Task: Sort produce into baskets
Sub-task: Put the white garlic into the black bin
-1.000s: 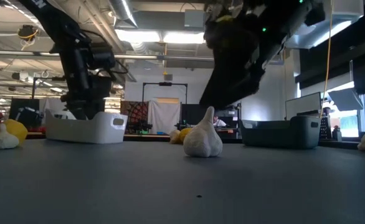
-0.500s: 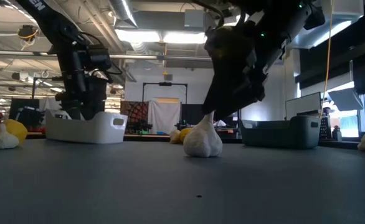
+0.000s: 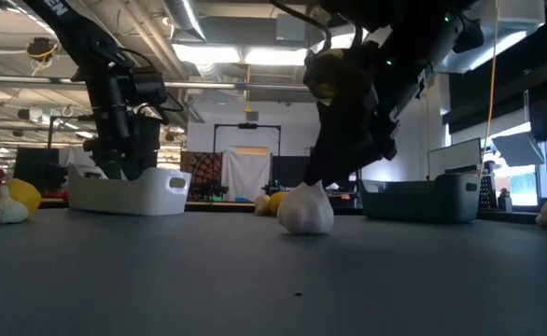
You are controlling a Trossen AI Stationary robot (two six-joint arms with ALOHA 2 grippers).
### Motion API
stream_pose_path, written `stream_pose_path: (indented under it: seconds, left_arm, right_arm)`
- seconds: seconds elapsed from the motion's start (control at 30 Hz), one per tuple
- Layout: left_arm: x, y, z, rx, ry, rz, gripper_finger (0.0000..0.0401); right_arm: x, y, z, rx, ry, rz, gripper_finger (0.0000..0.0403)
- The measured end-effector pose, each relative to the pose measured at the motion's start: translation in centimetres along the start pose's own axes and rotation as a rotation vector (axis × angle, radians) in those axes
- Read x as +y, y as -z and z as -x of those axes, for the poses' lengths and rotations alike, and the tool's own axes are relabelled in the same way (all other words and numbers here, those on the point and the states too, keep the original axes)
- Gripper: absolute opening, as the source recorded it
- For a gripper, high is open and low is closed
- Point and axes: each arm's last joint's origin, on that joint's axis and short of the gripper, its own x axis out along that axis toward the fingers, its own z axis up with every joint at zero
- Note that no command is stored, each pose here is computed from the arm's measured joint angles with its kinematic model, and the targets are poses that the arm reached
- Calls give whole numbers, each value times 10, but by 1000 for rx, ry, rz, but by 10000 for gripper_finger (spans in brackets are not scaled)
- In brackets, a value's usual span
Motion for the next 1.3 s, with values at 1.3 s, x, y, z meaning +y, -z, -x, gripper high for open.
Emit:
stream_pose_path:
  seconds: [1.3]
  left_arm:
    - [-1, 0, 0, -1, 2, -5, 347]
  right_arm:
    - [21, 22, 148, -33, -157, 207, 16]
